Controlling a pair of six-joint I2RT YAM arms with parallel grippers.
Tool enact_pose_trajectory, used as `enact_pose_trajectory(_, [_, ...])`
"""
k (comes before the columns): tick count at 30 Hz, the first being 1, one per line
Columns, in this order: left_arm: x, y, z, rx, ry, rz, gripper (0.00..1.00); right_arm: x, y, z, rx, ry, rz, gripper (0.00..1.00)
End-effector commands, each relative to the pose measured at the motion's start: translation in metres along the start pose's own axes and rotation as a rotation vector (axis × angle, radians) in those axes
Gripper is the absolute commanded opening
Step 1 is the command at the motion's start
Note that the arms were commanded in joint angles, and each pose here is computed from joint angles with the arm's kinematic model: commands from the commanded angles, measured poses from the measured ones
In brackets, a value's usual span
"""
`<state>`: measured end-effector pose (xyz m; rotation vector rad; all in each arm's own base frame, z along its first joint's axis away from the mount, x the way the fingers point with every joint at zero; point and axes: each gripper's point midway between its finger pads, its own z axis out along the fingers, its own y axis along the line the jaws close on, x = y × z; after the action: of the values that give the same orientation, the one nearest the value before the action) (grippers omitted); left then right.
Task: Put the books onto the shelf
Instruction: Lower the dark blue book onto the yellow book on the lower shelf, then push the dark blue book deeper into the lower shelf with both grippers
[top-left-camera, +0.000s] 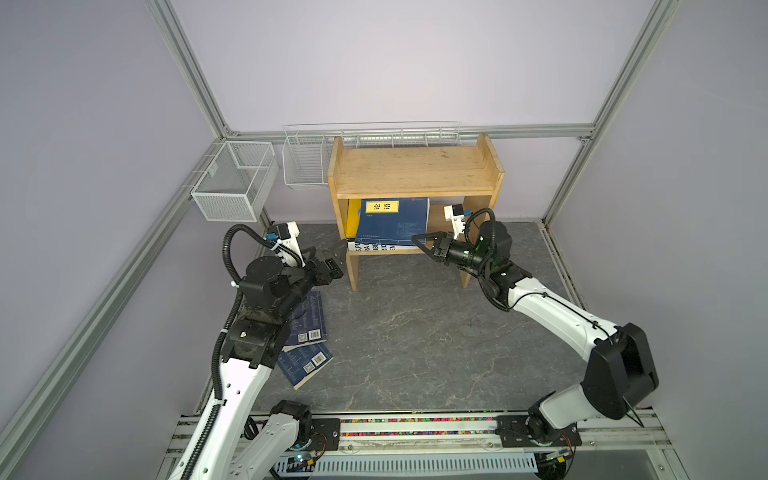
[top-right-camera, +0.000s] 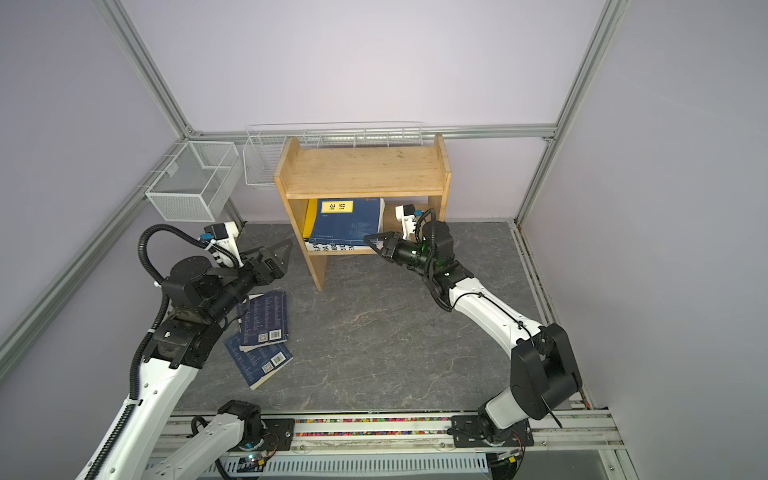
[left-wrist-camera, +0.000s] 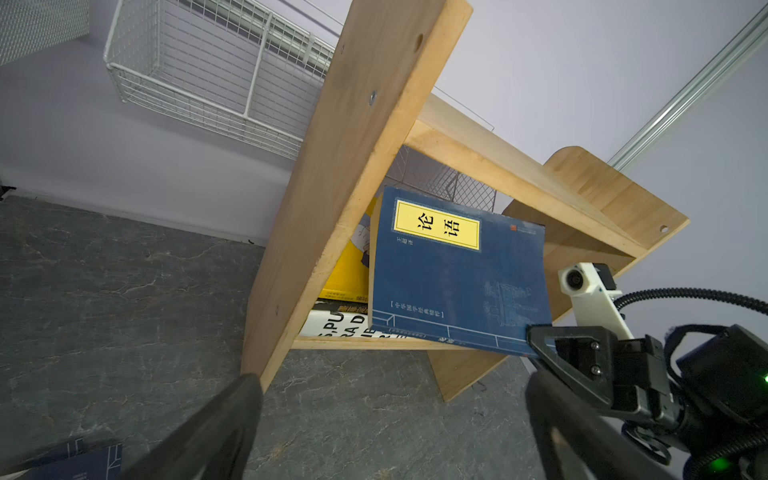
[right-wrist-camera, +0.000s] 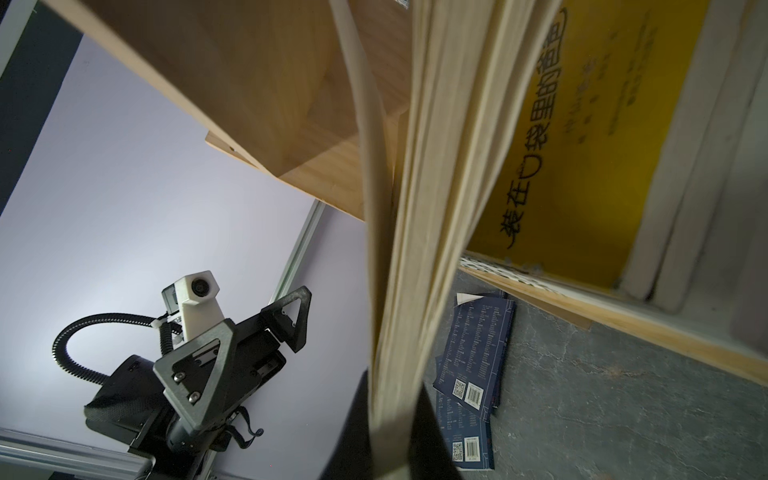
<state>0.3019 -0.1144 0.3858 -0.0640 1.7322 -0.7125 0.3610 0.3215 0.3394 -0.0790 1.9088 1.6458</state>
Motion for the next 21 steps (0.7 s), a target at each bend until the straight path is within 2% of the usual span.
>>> enact_pose_trajectory(1, [-0.004, 0.003, 0.003, -0.012, -0.020, 0.030, 0.99, -0.014, 0.011, 0.005, -0.031, 0.002, -0.019, 0.07])
enact_pose_trajectory(13, [0.001, 0.003, 0.018, 0.000, 0.009, 0.047, 0.99, -0.020, -0.003, 0.035, -0.057, 0.105, 0.083, 0.07])
enact_pose_trajectory(21, [0.011, 0.004, 0.045, 0.037, 0.059, 0.015, 0.99, -0.024, -0.005, 0.038, -0.008, 0.136, 0.080, 0.08])
